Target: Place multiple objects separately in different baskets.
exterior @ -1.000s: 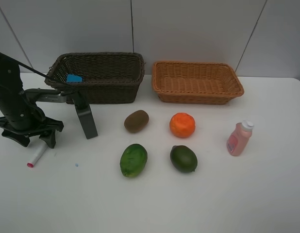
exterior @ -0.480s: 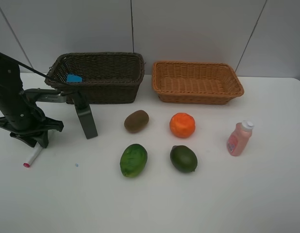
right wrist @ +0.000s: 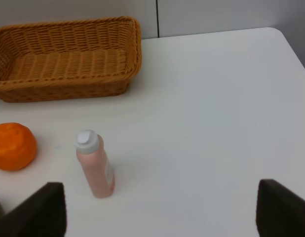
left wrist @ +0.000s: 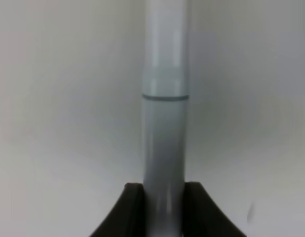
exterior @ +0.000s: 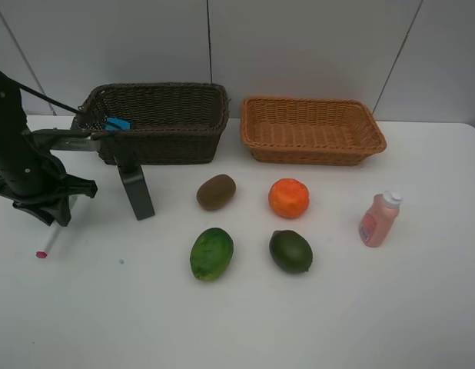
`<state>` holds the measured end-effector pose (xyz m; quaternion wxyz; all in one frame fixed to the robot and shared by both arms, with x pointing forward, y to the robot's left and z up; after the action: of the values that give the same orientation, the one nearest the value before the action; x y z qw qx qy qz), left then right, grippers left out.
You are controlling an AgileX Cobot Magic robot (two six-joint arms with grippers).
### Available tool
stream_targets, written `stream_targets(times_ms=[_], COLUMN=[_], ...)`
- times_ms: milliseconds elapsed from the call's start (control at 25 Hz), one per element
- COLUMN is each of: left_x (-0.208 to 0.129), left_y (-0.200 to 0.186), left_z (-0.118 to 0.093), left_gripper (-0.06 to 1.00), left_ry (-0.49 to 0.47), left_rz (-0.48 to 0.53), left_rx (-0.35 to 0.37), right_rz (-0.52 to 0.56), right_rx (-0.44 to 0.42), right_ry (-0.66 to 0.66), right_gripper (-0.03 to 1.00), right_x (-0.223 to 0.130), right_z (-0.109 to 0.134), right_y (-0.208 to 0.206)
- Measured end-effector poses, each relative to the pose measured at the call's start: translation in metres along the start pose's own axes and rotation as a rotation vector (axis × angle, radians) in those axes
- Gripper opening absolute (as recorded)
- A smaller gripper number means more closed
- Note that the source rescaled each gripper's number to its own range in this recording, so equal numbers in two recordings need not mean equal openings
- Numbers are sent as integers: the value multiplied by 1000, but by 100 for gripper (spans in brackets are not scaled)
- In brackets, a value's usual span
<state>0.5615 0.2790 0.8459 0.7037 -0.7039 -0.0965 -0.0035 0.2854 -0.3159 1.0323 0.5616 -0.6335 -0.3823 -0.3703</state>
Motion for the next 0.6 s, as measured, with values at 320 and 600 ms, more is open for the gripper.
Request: stream_targets(times_ms=[320,600], left_x=[63,134], left_y=[-128,-164], left_z=[-14,-45], left_gripper=[0,0], left_ry=[-30,-52], left_rz=[-222,-353], left_rx=[-71,-205], right_rz=[0,0], right_rx=[0,0], right_ry=[0,0], right_gripper=[94,94], right_x=[0,0], right_z=[0,0], right_y=[0,0])
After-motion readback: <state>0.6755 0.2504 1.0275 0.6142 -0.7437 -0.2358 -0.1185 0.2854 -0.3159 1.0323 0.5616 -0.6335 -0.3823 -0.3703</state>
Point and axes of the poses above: a point on each arm's last joint axis where the gripper is mounted, y pointing out along that axis toward the gripper, z along the wrist's bending axis when the last joint is at zero, x = y × z, the point moved 6 cm from there along y, pointing out along that axis toward the gripper, and after that the axes turned 8 degrees about -y, right-handed, at the moved point
